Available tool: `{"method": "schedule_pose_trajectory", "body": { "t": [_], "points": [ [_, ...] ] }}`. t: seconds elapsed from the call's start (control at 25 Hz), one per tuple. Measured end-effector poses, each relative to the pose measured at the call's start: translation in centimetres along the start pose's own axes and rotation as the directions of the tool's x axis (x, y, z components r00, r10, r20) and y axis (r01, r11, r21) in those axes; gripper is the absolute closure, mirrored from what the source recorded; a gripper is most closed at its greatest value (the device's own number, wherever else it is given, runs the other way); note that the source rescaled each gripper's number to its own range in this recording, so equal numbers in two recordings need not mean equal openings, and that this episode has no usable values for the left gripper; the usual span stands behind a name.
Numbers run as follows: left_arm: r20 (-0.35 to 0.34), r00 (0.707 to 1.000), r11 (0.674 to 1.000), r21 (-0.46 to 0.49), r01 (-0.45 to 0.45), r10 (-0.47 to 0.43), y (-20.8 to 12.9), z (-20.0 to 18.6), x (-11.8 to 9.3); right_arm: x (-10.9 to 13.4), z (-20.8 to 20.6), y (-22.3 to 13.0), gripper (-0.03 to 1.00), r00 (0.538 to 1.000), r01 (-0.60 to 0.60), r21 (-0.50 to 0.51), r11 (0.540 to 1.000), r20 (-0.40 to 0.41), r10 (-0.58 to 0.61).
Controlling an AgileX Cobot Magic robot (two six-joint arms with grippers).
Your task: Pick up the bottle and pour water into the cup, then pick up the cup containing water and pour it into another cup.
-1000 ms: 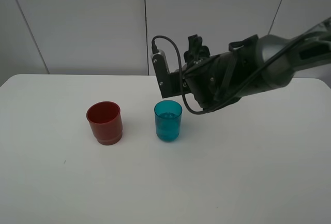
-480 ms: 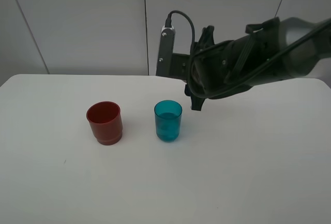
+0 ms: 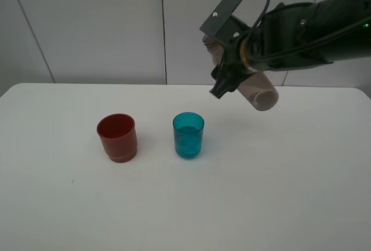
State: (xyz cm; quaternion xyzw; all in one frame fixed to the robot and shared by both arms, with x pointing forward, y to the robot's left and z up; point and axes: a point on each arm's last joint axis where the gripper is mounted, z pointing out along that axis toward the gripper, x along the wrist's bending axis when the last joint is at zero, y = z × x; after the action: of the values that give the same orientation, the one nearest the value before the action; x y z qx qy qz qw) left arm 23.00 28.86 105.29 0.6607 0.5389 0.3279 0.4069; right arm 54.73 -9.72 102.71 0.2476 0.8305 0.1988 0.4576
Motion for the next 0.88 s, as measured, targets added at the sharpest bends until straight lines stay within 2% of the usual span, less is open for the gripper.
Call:
{"method": "schedule_pose_trajectory", "body": {
  "t": [0.24, 0.44, 0.64, 0.88],
  "points": [
    [0.000, 1.000, 1.000, 0.000, 0.000, 0.000, 0.0, 0.0, 0.0, -1.6, 0.9, -1.1, 0.96, 0.979, -0.190, -0.007, 0.982, -0.075, 0.188],
    [0.000, 1.000, 1.000, 0.000, 0.000, 0.000, 0.0, 0.0, 0.0, -2.8, 1.7, -1.9, 0.96, 0.940, -0.320, -0.020, 0.947, -0.130, 0.315],
    [0.000, 1.000, 1.000, 0.000, 0.000, 0.000, 0.0, 0.0, 0.0, -3.1, 2.5, -4.0, 0.96, 0.898, -0.403, -0.025, 0.915, -0.203, 0.391],
    [0.000, 1.000, 1.000, 0.000, 0.000, 0.000, 0.0, 0.0, 0.0, -2.8, 3.0, -6.7, 0.96, 0.869, -0.439, -0.001, 0.899, -0.253, 0.424]
  ]
}}
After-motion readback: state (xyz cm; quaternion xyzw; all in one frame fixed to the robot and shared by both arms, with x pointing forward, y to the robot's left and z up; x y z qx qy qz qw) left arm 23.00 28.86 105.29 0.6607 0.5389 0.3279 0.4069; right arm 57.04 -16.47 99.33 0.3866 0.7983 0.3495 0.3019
